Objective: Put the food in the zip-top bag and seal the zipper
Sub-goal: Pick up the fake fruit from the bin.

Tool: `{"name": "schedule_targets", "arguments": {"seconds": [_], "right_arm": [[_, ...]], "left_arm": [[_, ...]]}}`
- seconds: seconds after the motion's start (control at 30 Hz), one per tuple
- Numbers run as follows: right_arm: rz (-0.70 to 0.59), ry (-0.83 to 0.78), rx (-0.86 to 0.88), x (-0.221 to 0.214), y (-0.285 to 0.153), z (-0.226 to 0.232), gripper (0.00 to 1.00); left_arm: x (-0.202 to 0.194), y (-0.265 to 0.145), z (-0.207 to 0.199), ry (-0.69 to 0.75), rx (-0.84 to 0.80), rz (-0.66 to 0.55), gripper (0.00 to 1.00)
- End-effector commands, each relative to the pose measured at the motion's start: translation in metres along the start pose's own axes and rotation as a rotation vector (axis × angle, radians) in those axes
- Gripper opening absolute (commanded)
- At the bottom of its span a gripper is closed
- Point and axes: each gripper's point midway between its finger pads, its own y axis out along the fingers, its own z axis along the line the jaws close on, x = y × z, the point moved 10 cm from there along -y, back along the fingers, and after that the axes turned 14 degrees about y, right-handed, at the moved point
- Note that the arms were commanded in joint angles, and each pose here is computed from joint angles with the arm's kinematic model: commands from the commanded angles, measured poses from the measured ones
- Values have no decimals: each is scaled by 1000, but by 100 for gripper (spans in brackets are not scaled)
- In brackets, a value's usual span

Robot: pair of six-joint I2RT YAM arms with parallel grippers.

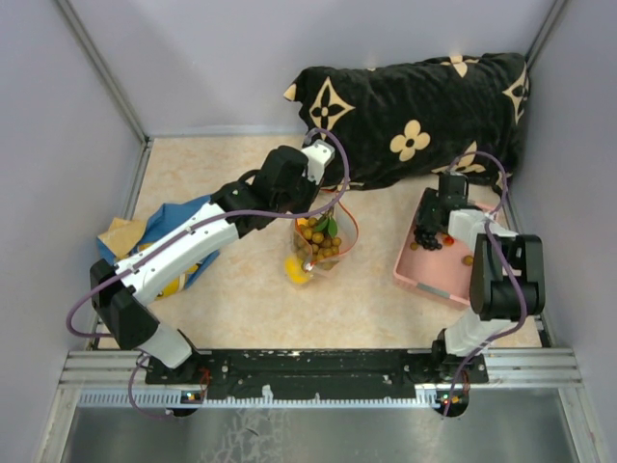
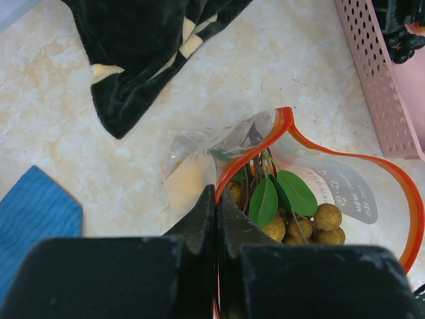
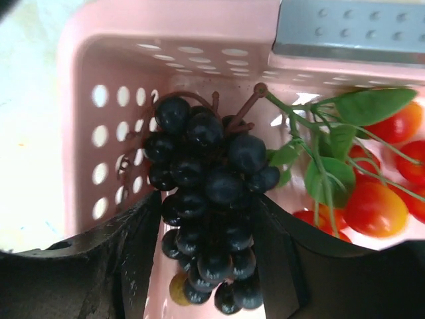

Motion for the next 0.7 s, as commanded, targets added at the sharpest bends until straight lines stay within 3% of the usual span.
{"name": "schedule_targets", "arguments": {"seconds": [0.0,0.17,0.47,0.67], "right_arm": [[27,-1,-4,1,23,-1,56],[71,3,-47,-9,35,-8,54],[-28,-3,-35,8,0,-4,27],[-85,2,-16,14,-29,-2,23]], "left_arm": [[7,-6,3,-28,-4,-44,0],[7,-5,2,-32,-14,-46,0],[7,-4,1,-45,-17,-44,0],[4,0,2,-58,-19,-34,0]]}}
